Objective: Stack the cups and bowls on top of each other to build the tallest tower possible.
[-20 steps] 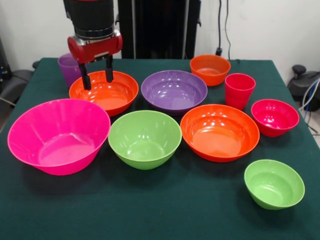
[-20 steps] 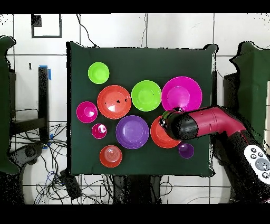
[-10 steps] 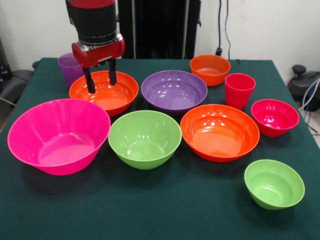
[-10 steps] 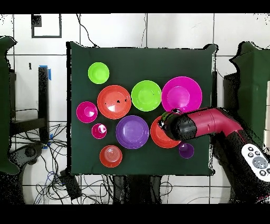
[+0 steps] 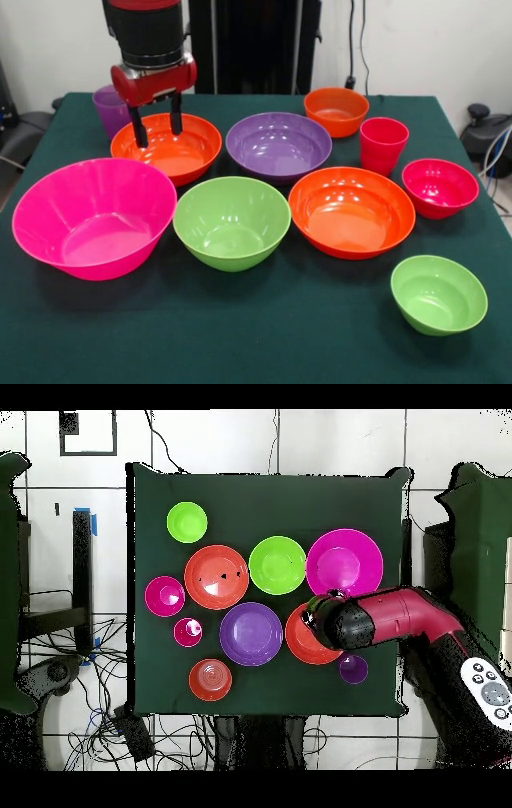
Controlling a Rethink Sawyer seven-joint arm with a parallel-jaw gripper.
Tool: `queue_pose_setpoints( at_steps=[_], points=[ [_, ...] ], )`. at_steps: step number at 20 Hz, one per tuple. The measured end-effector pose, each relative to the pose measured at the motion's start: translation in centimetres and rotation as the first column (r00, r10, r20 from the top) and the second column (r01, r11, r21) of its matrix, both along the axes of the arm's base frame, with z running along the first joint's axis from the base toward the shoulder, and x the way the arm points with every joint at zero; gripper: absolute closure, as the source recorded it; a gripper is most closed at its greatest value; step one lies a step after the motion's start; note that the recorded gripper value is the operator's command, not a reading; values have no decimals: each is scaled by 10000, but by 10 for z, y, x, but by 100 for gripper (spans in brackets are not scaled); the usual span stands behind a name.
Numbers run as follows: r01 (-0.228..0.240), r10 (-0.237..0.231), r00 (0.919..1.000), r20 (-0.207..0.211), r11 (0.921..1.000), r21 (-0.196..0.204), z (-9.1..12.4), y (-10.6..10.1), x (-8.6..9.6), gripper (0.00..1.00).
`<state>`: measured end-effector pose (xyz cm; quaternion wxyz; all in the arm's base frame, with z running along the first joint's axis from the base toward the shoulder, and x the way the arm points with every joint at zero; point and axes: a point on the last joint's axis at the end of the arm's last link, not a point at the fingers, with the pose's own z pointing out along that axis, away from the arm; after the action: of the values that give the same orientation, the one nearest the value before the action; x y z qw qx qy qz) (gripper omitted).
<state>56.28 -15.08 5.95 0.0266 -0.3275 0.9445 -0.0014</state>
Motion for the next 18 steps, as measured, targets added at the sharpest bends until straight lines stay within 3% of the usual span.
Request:
queue_pose_setpoints(
  at_steps=[11, 18],
  points=[
    [124, -108, 9995, 313, 9987, -493, 45, -10, 18, 0],
    [173, -155, 9992, 376, 9987, -487, 49, -15, 20, 0]
  ],
)
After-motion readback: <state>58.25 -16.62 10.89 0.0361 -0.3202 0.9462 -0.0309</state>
